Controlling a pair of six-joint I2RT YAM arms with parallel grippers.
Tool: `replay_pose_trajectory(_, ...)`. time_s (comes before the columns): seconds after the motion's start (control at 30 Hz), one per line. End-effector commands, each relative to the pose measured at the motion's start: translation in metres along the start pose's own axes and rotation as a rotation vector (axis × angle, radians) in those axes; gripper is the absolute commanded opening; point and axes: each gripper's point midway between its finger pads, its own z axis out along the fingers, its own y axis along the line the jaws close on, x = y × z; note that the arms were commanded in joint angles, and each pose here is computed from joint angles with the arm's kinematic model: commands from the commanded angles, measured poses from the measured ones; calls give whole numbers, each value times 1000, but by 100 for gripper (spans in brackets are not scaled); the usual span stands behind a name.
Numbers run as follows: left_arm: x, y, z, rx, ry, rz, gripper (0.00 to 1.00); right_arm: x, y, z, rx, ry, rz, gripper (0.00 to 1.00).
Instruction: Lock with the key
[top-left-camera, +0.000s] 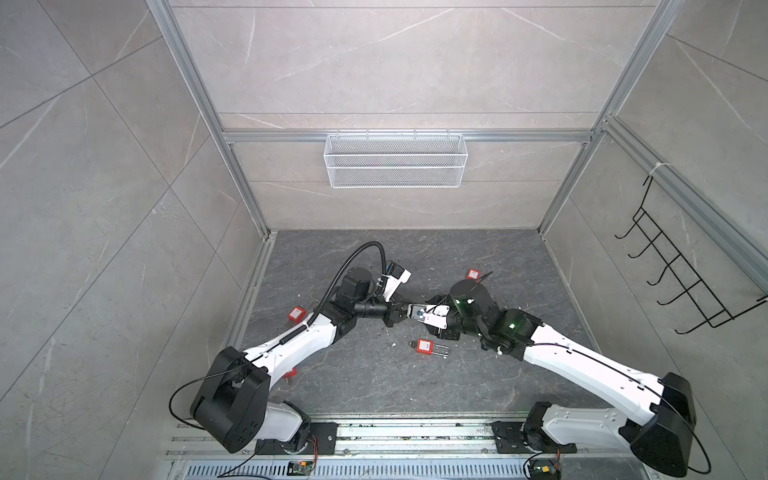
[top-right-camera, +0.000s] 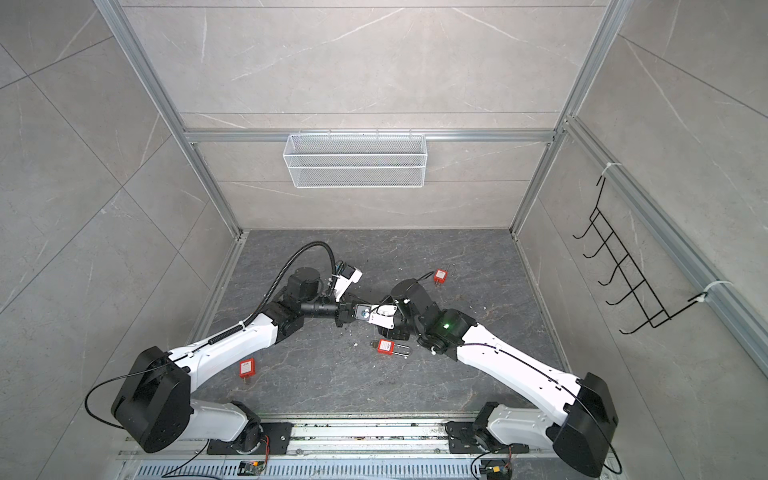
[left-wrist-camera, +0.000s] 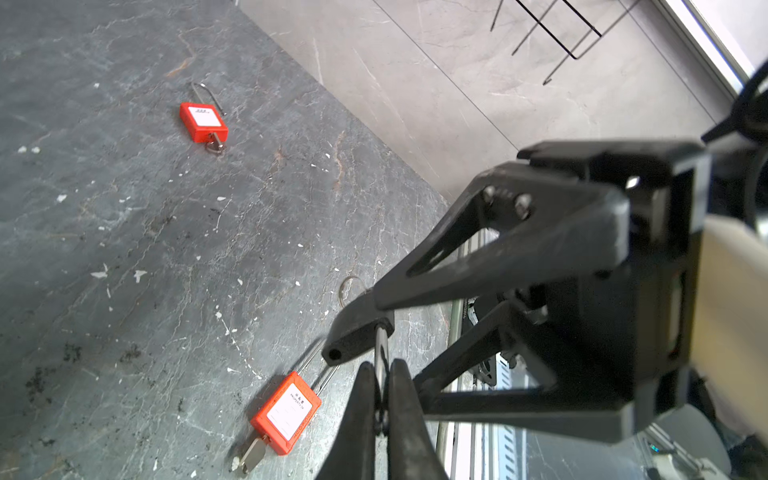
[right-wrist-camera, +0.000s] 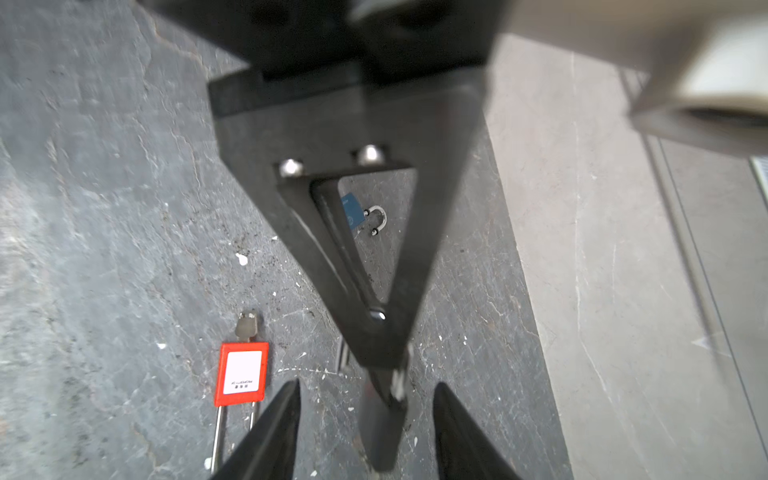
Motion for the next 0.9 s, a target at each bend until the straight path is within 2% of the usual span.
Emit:
replay_pose_trajectory(0.0,-23,-25,-9,75,-37,156,0,-3,3,-25,-70,-20,49,55)
replay_pose_trajectory(0.23,-26,-41,-17,134,-58,317,0,19,7,-58,-218,14,231,55)
replay_pose_trajectory(0.37,-28,-47,-20,151,-79,370,0,19,21,-57,-341,42,235,52)
replay_pose_trajectory(0.6,-29,-55,-26,155,-118,451,0,6,15,-45,-346,-22,246,50)
replay_pose_trajectory(0.87,-26,-62,-24,172,-153,471,0,-2,4,-40,-249,-117,212,42)
